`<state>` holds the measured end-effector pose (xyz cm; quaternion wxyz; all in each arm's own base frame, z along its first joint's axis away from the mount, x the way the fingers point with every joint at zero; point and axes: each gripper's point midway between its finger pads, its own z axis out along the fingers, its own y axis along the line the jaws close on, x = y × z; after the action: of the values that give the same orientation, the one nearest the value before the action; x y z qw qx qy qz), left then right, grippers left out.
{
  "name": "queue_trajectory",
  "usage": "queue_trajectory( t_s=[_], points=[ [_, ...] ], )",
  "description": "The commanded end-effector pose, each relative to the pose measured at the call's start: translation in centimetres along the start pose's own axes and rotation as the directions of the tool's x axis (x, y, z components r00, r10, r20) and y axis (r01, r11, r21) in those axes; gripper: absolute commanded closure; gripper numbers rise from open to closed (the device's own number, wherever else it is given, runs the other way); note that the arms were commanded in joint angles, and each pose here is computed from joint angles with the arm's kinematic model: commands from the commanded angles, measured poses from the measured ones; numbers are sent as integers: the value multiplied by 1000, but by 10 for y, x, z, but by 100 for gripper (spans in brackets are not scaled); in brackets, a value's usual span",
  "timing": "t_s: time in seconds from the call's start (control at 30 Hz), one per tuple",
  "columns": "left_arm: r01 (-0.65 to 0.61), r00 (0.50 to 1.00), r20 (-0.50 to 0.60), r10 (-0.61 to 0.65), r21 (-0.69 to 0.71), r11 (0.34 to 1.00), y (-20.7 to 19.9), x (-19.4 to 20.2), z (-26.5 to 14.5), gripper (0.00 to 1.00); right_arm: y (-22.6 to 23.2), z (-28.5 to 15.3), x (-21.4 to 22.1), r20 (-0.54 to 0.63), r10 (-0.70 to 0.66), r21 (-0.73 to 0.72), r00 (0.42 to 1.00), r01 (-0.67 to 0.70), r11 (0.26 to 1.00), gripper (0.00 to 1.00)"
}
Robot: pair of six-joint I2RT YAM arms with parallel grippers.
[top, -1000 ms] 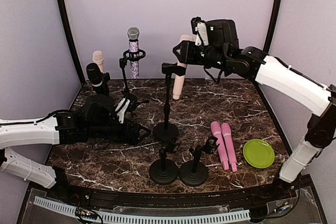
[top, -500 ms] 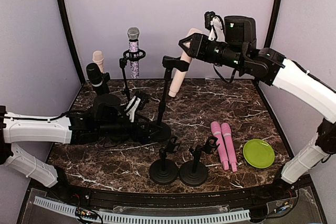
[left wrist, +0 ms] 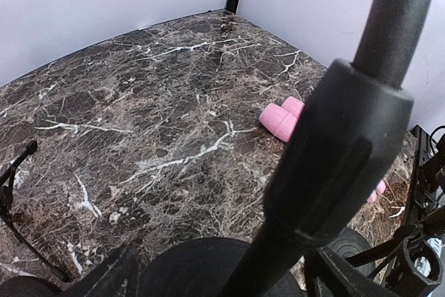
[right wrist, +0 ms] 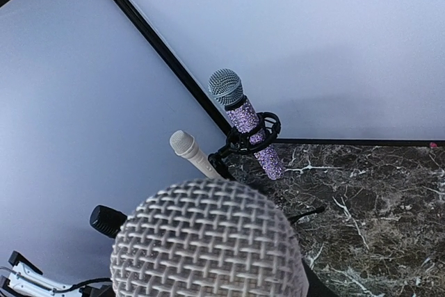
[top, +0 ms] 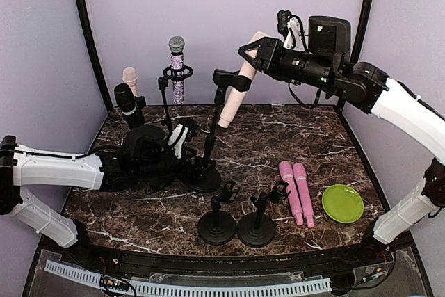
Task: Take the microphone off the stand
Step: Pass from the right arm to the left
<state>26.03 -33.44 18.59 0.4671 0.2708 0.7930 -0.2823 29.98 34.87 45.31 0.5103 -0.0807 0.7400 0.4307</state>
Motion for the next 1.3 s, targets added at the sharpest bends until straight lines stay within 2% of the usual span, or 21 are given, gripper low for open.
queue_trajectory(
  t_s=[0.0, 0.3, 0.4, 0.6, 0.67, 0.8, 1.07, 1.2, 1.27],
  points=[
    [-13, 997, 76, 10, 39, 999, -5, -8, -1, 20, 43, -33, -59, 169, 87, -152, 982, -61, 986, 100],
    [-54, 996, 81, 42, 151, 987, -23, -2, -3, 51, 40, -33, -59, 164, 98, -136, 982, -76, 988, 100],
    [-64, 995, 81, 51, 160, 985, -25, 0, -2, 53, 41, -33, -58, 159, 107, -144, 982, -84, 986, 100],
    [-93, 993, 88, 79, 160, 983, -26, -3, 2, 47, 43, -33, -57, 150, 121, -158, 981, -97, 983, 100],
    [-104, 992, 91, 89, 170, 980, -29, -5, 3, 51, 44, -32, -57, 149, 127, -163, 981, -102, 981, 100],
    [-111, 991, 90, 97, 172, 979, -29, -5, 5, 60, 43, -33, -58, 154, 134, -159, 979, -109, 981, 100],
    [-130, 986, 123, 109, 169, 977, -29, -11, -6, 88, 32, -27, -52, 156, 123, -112, 980, -106, 988, 100],
    [-146, 983, 131, 126, 154, 977, -28, -17, -12, 100, 18, -25, -47, 162, 98, -45, 982, -92, 995, 91],
    [-153, 981, 144, 131, 150, 977, -28, -21, -16, 100, 13, -27, -47, 172, 84, -21, 982, -81, 996, 83]
  ],
)
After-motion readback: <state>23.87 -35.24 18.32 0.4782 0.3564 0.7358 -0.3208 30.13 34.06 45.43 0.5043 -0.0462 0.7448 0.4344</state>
